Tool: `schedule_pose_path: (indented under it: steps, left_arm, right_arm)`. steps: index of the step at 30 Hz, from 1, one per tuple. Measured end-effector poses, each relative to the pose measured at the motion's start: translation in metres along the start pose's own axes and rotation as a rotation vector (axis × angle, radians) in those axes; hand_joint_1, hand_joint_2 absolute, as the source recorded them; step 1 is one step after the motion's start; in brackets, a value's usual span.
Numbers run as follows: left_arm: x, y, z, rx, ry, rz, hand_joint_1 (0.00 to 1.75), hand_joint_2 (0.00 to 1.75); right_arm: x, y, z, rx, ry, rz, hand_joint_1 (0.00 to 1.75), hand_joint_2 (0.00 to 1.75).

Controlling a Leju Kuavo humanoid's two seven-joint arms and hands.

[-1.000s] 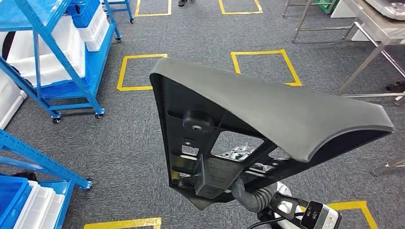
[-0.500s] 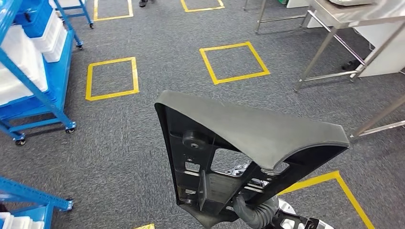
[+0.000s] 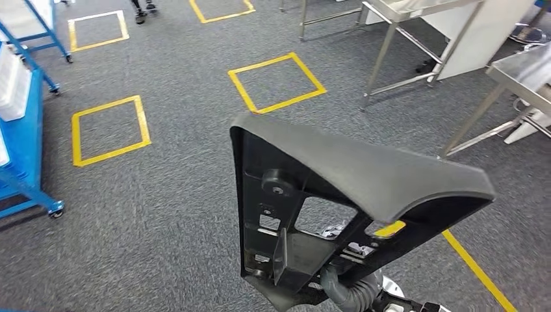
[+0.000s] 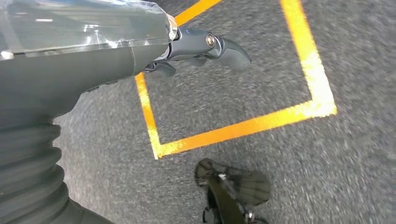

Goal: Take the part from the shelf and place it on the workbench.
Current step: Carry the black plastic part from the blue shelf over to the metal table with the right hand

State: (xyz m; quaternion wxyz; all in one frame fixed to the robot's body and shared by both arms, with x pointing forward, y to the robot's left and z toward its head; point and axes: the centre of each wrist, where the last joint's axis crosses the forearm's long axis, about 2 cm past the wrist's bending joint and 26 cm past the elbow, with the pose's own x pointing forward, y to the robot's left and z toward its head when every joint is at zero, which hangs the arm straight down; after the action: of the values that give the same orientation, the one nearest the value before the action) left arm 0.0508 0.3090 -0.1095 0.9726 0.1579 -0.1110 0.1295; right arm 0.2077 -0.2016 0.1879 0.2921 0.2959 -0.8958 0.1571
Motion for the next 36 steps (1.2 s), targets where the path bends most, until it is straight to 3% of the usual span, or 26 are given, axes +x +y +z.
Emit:
schedule_pose_path:
  steps: [36]
  left_arm:
    - [-0.001, 0.001, 0.000, 0.002, 0.002, -0.011, 0.00, 1.75]
  right_arm:
    - [-0.005, 0.002, -0.002, 0.010, 0.003, -0.024, 1.75, 1.75]
